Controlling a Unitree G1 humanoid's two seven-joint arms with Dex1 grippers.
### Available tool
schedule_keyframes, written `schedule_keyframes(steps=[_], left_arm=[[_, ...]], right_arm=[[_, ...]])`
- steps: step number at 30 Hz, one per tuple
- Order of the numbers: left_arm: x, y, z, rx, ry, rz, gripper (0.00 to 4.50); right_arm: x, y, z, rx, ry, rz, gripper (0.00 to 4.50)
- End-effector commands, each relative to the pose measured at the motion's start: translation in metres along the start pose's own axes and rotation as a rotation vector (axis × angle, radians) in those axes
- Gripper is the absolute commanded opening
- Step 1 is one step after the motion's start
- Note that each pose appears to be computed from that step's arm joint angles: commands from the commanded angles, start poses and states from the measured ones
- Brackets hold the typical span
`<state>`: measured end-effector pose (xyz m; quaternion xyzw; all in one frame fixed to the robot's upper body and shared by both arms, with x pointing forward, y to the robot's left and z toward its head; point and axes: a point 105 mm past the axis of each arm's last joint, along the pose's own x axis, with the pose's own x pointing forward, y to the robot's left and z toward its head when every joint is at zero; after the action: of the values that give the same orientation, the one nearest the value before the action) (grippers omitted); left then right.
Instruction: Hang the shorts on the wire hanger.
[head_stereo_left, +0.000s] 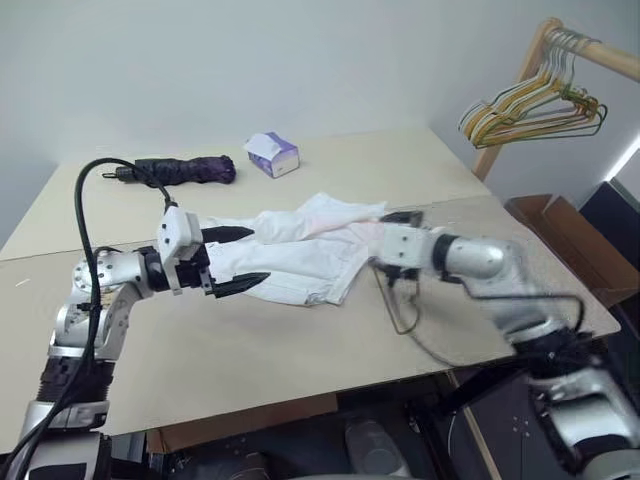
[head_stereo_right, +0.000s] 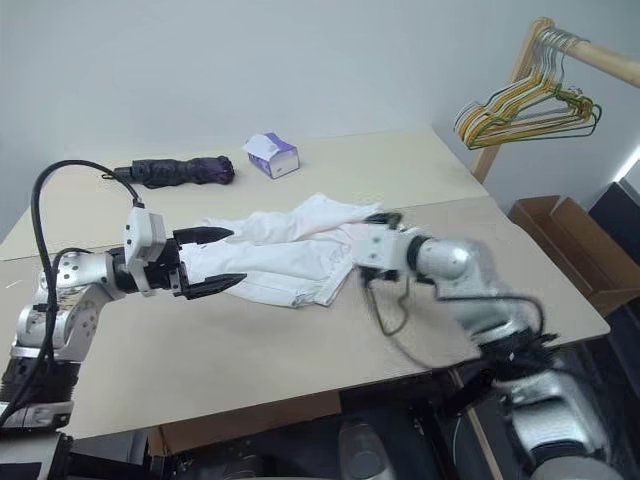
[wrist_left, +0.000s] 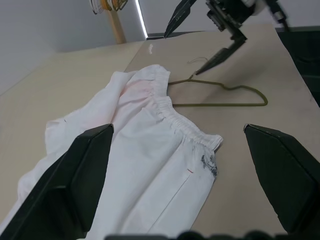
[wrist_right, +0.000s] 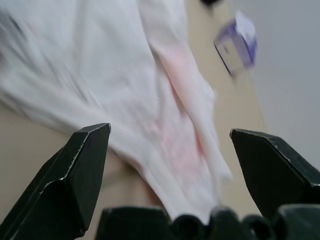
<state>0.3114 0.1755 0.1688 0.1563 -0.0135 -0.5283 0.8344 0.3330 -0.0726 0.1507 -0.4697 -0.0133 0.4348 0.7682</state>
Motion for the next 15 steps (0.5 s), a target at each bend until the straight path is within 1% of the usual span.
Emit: schedule_keyframes(steps=[1,4,9,15], left_arm=[[-0.007,0.013,0.002,0.047,0.023,0.033,4.50],[-0.008,0.017,0.000,0.057,0.033,0.044,4.50],[-0.007,0.013,0.000,0.061,0.031,0.025,4.50],[-0.006,0.009,-0.003,0.058,0.025,0.018,4.50]], right_arm=[[0.014,0.028,0.017,0.022,0.071,0.026,4.47],[0.027,0.045,0.017,0.021,0.182,0.015,4.47],[0.033,0.058,0.012,-0.011,0.307,0.043,4.47],[0.049,0.064,0.002,-0.047,0.372,0.057,4.47]])
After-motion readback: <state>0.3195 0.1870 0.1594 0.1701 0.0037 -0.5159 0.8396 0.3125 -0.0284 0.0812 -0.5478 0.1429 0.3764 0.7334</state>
